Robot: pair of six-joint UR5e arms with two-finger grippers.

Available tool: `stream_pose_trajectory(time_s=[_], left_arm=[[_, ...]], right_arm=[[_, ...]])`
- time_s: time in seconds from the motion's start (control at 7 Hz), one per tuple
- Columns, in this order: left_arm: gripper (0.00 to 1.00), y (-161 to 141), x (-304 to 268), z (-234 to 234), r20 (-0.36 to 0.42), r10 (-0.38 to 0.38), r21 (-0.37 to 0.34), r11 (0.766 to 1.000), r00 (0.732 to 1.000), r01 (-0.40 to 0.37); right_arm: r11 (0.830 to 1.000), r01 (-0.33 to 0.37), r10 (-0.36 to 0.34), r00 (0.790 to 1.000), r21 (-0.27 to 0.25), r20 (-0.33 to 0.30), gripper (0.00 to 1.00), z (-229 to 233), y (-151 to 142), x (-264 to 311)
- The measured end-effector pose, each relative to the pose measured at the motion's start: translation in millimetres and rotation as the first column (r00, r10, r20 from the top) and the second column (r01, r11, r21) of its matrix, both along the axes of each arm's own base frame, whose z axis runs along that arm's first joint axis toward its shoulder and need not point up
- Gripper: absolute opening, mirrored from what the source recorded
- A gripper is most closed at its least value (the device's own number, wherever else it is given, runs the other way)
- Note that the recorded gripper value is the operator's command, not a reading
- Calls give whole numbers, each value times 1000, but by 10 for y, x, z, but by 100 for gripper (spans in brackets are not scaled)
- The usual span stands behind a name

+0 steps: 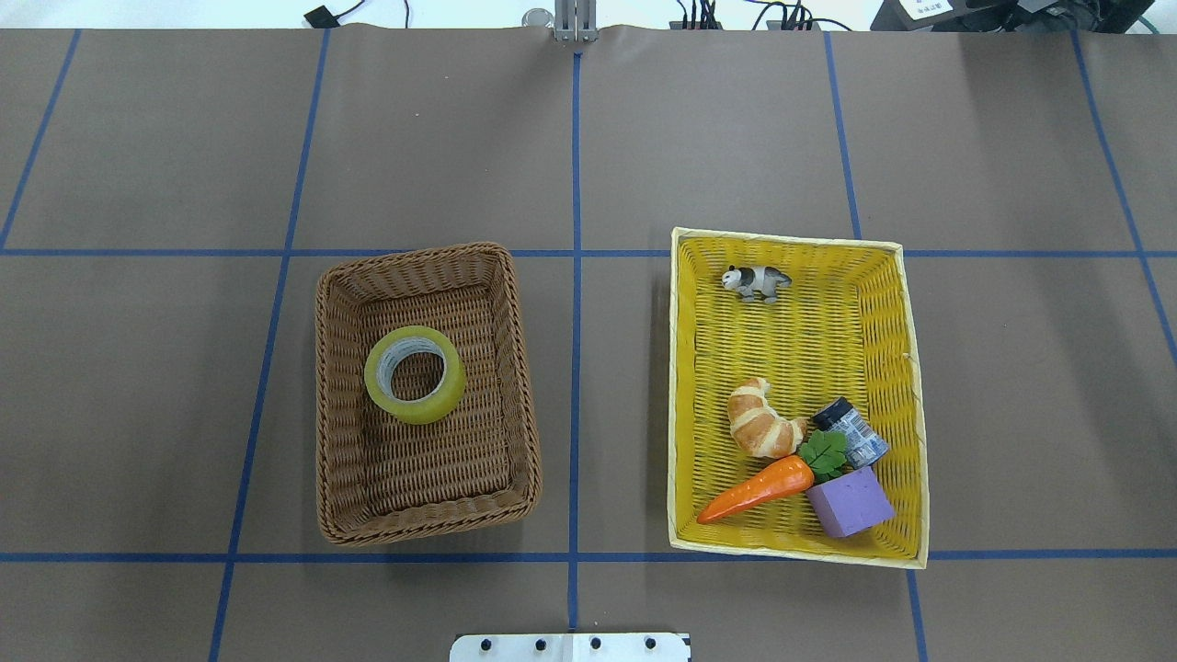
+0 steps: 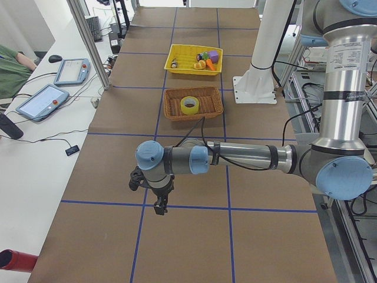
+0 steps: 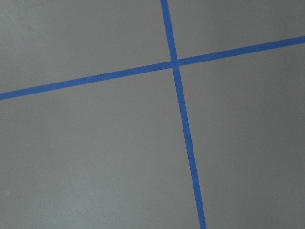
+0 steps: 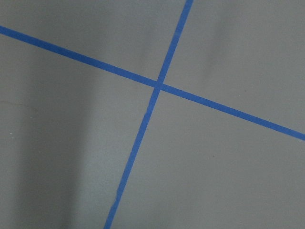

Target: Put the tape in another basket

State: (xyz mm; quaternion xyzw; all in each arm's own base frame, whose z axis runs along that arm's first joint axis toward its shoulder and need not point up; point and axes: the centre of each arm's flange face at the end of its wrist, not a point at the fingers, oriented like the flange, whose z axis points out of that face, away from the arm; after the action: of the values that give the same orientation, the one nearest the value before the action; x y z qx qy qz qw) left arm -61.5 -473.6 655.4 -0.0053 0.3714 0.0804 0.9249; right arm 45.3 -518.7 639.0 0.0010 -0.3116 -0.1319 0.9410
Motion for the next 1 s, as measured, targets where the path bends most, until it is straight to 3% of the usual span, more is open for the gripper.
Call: stream_pose_trajectory(time_s=[0.43, 1.0], left_arm=[[98, 20, -8, -2, 4, -54, -47, 997, 999, 54], [98, 24, -7, 0, 5, -59, -52, 997, 998, 59]], right_arm=[[999, -25, 27, 998, -20, 59, 100, -17, 6, -45], [999, -27, 29, 997, -20, 68, 100, -29, 6, -50]])
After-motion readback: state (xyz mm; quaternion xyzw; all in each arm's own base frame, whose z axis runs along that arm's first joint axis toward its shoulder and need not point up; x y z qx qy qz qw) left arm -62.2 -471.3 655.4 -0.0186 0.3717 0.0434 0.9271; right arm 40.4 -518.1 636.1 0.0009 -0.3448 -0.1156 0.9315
